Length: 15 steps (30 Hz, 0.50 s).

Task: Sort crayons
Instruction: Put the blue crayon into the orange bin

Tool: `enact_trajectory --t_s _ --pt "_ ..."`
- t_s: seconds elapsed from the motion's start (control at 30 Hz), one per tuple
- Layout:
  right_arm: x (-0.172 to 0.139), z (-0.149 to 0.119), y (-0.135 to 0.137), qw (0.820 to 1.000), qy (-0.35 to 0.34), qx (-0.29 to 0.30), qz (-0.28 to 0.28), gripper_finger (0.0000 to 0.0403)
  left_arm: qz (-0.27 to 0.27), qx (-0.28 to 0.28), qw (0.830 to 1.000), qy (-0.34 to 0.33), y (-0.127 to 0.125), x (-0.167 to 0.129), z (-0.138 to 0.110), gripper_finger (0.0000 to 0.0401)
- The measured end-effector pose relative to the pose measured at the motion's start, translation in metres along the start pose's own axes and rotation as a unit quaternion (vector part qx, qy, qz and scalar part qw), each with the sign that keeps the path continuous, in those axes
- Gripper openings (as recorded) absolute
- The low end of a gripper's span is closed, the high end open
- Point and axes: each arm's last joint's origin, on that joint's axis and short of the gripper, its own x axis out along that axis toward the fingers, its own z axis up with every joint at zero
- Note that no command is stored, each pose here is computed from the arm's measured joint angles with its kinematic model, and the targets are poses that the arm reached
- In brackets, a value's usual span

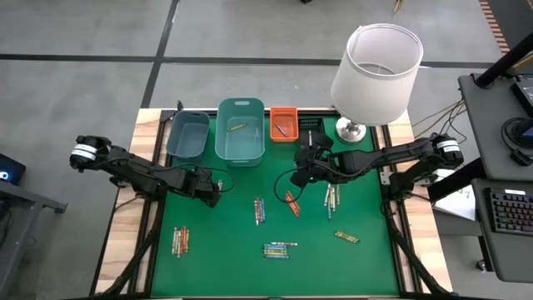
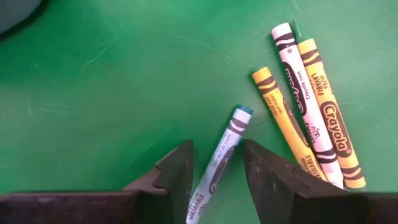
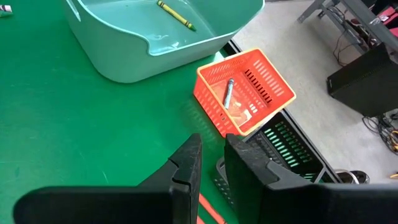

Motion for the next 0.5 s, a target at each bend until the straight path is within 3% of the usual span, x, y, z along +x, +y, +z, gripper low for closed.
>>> enact_trajectory --t_s 0.3,0.5 --pt "0.0008 -0.0005 0.0006 1.000 0.001 -0.001 0.000 0.0061 0.015 0.007 1.000 0.003 0.0027 0.0049 -0.0028 0.0012" --pt "0.0027 -0.0047 0.0012 1.000 0.006 -0.005 -0.001 0.0061 0.004 0.014 1.000 0.002 0.0040 0.0003 -0.0019 0.0003"
